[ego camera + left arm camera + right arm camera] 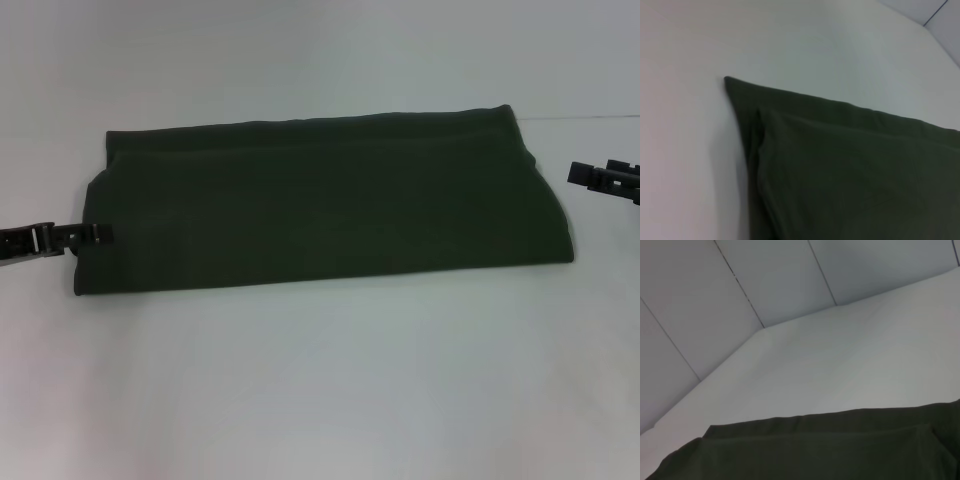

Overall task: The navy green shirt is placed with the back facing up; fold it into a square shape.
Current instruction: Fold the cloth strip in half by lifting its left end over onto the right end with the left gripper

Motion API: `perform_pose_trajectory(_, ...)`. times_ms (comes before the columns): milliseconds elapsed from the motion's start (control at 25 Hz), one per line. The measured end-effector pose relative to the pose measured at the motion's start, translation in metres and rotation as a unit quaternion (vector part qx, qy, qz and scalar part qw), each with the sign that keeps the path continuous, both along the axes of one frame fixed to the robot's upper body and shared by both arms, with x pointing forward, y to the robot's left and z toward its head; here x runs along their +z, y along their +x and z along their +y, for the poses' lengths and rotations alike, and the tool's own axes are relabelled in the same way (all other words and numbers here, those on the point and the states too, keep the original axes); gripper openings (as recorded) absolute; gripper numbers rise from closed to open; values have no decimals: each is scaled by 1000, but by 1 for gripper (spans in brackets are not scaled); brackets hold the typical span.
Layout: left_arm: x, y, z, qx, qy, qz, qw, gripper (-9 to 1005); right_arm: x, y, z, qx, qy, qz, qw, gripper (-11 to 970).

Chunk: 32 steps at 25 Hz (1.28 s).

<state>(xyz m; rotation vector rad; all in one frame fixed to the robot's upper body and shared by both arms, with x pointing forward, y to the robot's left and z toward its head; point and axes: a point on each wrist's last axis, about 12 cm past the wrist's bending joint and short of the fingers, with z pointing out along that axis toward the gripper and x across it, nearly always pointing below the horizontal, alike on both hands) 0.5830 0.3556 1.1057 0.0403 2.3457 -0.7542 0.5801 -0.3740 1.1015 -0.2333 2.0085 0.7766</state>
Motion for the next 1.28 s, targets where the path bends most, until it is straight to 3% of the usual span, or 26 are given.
perform_pose_trajectory(440, -22, 5, -3, 30, 28, 10, 999, 962, 1, 2, 2, 8, -10, -1, 1000, 930)
perform_pose_trajectory(1280, -29, 9, -22, 2, 35, 23, 999, 925, 2, 4, 3, 11, -15, -3, 1000, 930)
